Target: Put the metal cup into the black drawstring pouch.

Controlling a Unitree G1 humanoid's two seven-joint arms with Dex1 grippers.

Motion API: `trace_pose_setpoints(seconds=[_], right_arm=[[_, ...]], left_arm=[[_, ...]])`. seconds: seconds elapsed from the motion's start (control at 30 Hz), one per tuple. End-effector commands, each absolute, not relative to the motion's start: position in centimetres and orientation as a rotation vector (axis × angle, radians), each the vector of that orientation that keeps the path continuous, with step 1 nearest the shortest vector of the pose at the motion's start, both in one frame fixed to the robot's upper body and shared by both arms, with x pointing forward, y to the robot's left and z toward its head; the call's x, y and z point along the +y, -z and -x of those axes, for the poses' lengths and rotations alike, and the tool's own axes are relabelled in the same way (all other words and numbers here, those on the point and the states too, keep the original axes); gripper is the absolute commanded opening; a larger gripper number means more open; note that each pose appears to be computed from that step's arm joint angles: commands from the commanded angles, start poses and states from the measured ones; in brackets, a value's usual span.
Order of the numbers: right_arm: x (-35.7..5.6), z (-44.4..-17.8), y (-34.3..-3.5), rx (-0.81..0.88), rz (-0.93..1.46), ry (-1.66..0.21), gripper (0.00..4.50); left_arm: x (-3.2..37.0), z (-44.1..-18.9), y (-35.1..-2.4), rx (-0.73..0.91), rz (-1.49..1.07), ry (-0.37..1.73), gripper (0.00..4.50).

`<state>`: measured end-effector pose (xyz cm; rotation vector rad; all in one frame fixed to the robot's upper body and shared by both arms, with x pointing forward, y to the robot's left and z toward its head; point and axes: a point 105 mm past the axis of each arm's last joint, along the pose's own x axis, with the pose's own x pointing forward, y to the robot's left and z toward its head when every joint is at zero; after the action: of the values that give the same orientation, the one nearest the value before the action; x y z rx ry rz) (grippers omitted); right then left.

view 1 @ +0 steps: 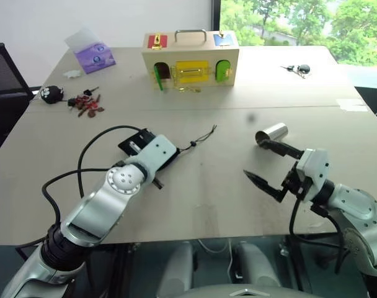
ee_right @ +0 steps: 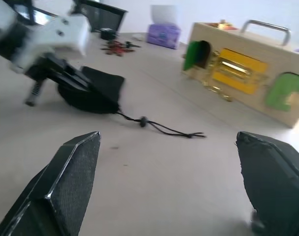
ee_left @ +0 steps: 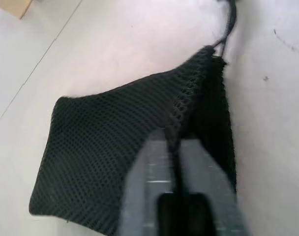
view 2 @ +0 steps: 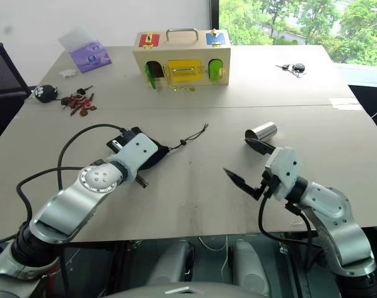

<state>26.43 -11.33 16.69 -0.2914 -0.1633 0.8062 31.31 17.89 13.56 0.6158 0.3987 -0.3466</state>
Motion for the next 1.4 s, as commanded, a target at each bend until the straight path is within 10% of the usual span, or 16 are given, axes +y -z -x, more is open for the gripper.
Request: trace_pose_setpoints(seconds=[0.03,0.4,0.73,1.07,1.4], right_arm=[[-11.4,-27.4,-16.9,-0.126,0.449,-0.690,4.50],[-12.2,-32.4,-16.4,0.009,0.556,-0.462,4.50],[-12.8,-35.8,-15.1,0.106,0.715,-0.275,4.50],[-16.5,-36.3,-15.3,0.108,0.987,-0.151,0.04],[-5.6,-31.3,-19.4,-0.084,0.004,-0.751,0.04]], left_arm=[[18.4,-31.5,-15.1,0.392,-0.414,0.418,0.06],[17.9,-31.1,-16.7,0.437,0.201,0.740,0.06],[18.0,-32.2,-17.3,0.422,0.154,0.719,0.06],[17.3,-32.3,-18.7,0.370,0.111,0.719,0.00],[16.2,-32.7,-18.2,0.422,0.144,0.735,0.00]])
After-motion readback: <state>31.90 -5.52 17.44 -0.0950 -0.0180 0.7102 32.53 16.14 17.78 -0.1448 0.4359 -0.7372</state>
